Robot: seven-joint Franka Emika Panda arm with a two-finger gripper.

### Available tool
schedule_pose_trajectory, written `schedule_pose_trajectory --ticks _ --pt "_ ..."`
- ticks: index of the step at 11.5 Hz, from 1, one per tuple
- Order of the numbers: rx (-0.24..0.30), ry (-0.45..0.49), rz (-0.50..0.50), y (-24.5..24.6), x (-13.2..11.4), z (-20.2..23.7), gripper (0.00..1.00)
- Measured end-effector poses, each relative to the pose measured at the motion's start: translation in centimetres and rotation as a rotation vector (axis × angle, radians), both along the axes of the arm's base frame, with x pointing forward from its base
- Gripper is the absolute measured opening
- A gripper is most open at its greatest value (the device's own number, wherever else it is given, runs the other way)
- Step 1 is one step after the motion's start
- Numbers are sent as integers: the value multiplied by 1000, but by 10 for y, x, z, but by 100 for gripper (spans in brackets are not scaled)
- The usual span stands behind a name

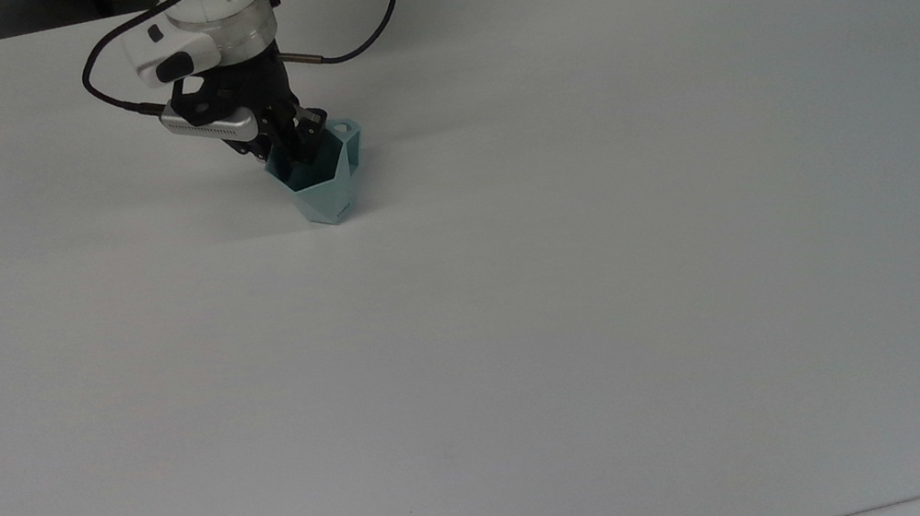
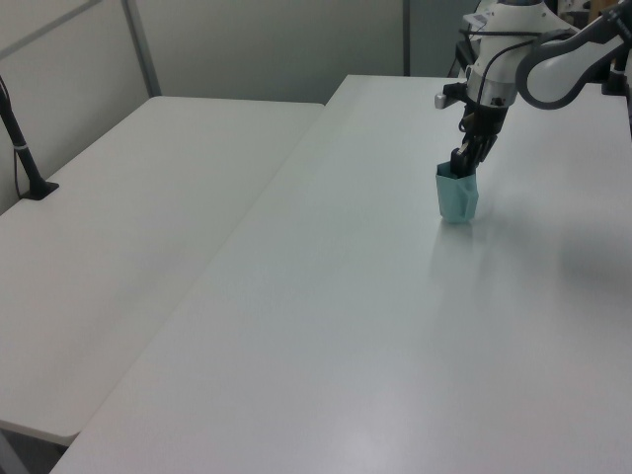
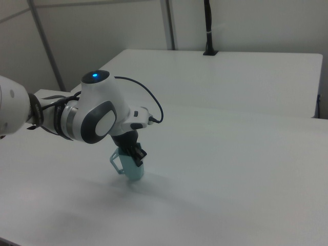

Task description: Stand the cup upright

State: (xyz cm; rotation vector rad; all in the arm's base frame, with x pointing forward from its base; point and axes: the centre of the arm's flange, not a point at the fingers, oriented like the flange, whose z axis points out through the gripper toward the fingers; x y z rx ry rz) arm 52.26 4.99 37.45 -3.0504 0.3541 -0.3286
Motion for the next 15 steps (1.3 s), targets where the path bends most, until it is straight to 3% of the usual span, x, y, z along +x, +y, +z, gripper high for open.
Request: schedule_pose_trajectory --ticks 5,6,12,13,15 --pt "-6 15 1 1 1 -8 9" --pt "-7 15 2 2 2 -8 13" --pt "-11 65 4 3 12 19 94" --pt "-10 73 5 4 17 35 100" --pt "-4 65 4 4 24 72 100"
